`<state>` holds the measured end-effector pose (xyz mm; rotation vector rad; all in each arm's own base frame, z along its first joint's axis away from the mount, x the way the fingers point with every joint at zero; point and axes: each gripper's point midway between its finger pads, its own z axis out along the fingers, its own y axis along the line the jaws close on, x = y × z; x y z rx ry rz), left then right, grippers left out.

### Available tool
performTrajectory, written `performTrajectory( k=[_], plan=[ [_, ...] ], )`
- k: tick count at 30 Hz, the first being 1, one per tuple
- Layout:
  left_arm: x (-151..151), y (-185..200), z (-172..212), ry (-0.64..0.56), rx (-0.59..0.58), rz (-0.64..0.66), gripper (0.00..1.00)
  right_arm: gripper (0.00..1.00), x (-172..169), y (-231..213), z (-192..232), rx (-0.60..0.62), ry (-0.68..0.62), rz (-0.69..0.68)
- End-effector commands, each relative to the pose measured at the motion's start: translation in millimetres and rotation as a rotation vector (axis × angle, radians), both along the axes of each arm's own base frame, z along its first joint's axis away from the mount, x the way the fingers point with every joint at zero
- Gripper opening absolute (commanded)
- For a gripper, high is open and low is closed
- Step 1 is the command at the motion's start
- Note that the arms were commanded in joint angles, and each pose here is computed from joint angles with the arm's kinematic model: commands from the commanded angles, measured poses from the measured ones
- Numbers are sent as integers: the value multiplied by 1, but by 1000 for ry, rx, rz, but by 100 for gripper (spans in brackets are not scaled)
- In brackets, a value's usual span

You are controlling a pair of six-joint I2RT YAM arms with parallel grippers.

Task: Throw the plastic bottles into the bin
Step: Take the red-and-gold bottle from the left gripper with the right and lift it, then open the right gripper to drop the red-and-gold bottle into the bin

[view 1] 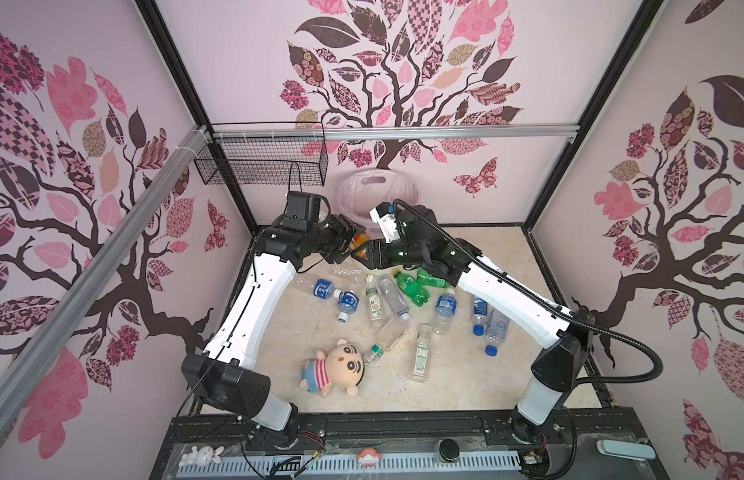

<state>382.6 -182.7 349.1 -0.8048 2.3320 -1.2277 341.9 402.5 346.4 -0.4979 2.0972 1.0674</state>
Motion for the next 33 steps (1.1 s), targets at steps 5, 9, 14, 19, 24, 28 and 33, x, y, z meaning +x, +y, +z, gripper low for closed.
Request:
performTrajectory(
  k=[5, 9, 14, 19, 24, 28, 33],
  plan=[
    [13, 34, 70, -130, -66, 61, 97, 46, 20, -19, 23, -24, -67, -100],
    [13, 42, 97, -192, -75, 70, 97, 45, 38, -44, 49, -34, -121, -187],
    [8, 38, 116, -257, -84, 33, 97, 46, 63, -88, 106, -21, -253, -349],
    [0, 32, 139, -356, -67, -6, 97, 47, 70, -133, 194, 3, -520, -533],
    [-7, 33, 152, -418, -33, -17, 97, 49, 63, -167, 265, 87, -737, -696],
    [-11, 34, 146, -404, -21, -19, 97, 54, 79, -158, 266, 98, -779, -704],
    [-14, 36, 129, -356, -14, -10, 97, 55, 157, -119, 170, -17, -577, -655]
  ],
)
